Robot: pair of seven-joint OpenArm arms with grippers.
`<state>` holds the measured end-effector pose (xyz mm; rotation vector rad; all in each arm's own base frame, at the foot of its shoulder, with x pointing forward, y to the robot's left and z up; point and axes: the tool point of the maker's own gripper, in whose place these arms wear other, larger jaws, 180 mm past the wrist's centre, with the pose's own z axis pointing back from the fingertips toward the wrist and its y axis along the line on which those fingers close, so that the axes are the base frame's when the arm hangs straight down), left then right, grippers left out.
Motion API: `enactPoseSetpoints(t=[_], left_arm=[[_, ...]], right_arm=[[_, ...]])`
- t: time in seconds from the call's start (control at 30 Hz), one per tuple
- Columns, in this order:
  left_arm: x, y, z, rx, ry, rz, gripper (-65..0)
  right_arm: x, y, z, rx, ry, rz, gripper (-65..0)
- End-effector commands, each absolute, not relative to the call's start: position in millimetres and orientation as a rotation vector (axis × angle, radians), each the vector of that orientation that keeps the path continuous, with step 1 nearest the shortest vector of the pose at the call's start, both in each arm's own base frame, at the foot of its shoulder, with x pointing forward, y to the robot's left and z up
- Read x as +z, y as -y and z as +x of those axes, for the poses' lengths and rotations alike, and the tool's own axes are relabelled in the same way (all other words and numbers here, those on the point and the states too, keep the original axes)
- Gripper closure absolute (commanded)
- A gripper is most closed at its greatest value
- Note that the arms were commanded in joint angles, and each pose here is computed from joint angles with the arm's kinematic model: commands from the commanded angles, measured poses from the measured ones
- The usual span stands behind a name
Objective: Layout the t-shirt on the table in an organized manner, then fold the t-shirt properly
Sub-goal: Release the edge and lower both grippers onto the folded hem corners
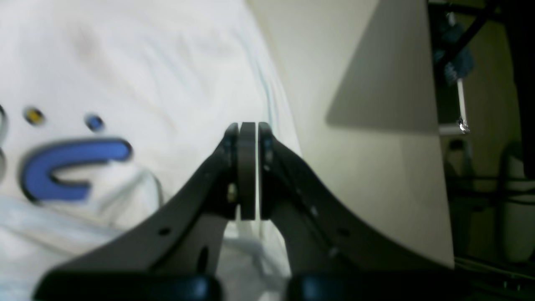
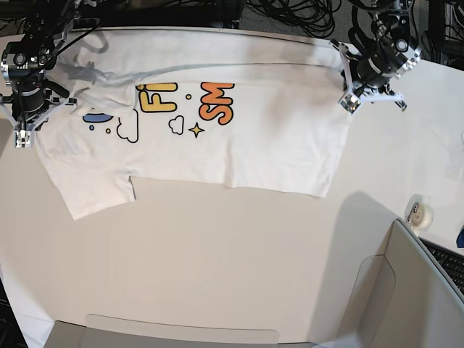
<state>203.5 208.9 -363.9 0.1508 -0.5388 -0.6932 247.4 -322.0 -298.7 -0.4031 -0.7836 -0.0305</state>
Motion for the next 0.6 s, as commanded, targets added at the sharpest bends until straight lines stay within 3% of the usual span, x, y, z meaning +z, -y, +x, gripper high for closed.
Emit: enactPoseSetpoints(t=[0.0,0.23,0.4,0.5,0.57], left_arm=[[-347,-215,220,-0.683,0.596,0.189,-6.6],[-294,-232,301,-0.605,0.737,0.3,-8.3],[-310,-232,354,-0.511,0.69,0.186,-22.1],[-339,-221,371,-0.458,0.642,0.007,-27.9],[-359,-214,375,-0.407,0.603,-0.109,-28.0]], right_arm=[[-281,322,260,-0.027,0.847,-0.422,0.0],[-256,321,297,-0.065,0.954,-0.396,0.0],[-276,313,331,-0.04,0.916,-0.319,0.0],[-292,301,347,0.038,0.859,-0.309,-10.8],[-299,297,353,0.057,0.837,-0.298,-17.1]])
